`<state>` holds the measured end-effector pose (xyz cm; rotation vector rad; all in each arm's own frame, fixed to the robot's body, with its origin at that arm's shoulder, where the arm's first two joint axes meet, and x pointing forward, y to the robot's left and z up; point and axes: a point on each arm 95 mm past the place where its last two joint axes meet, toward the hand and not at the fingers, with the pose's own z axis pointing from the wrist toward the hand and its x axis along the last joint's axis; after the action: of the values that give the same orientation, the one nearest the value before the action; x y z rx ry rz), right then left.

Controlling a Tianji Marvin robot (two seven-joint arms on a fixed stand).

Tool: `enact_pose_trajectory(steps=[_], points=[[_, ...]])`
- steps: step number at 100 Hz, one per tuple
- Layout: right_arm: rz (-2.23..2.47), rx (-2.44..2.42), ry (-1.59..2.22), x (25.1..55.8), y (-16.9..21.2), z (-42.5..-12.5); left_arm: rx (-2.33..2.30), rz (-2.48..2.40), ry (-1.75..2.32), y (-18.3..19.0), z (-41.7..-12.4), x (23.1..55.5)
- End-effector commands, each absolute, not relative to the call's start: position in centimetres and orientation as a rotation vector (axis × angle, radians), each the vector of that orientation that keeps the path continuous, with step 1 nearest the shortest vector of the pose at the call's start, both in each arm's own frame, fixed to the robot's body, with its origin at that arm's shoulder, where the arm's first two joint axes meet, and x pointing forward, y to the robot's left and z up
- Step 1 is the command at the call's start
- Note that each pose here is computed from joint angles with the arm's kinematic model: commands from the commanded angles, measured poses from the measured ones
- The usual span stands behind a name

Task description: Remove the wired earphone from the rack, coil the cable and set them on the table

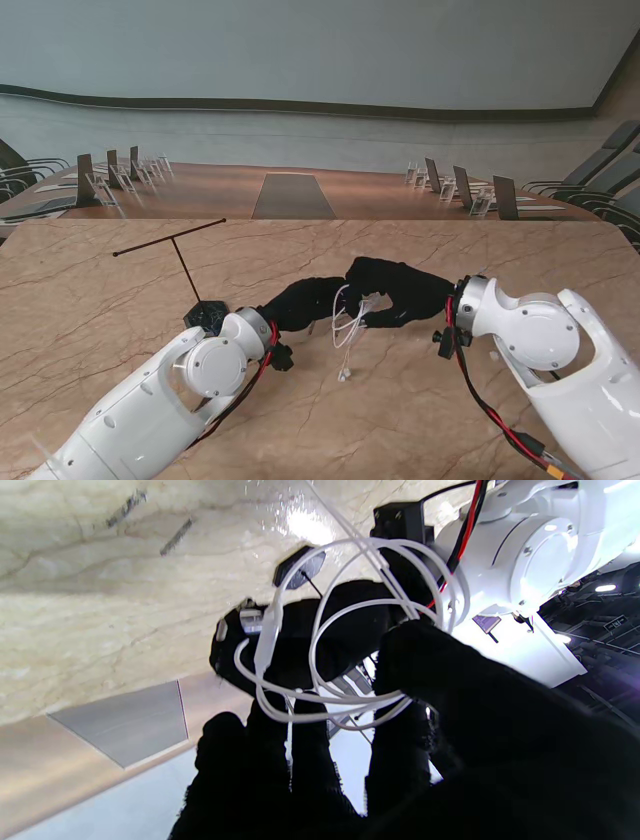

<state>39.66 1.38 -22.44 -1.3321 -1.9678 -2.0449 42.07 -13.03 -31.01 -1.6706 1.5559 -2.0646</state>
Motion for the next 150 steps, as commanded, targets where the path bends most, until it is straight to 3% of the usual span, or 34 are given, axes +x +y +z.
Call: enact_pose_trajectory(steps=[1,106,150], points=[[-2.071,-1.324,-1.952,39.7,1.6,-22.4,-1.678,-2.072,1.573,-13.3,-31.0,41.6],[-2.084,-1.302,-2.210,39.9,1.0,-20.9,-1.689,-2.076,1.563,-12.7,-31.1,40.9],[-1.997,-1.368,-2.128,39.9,1.4,-21.8,-1.680,-2.092,1.539,-12.6,-30.8,41.1]])
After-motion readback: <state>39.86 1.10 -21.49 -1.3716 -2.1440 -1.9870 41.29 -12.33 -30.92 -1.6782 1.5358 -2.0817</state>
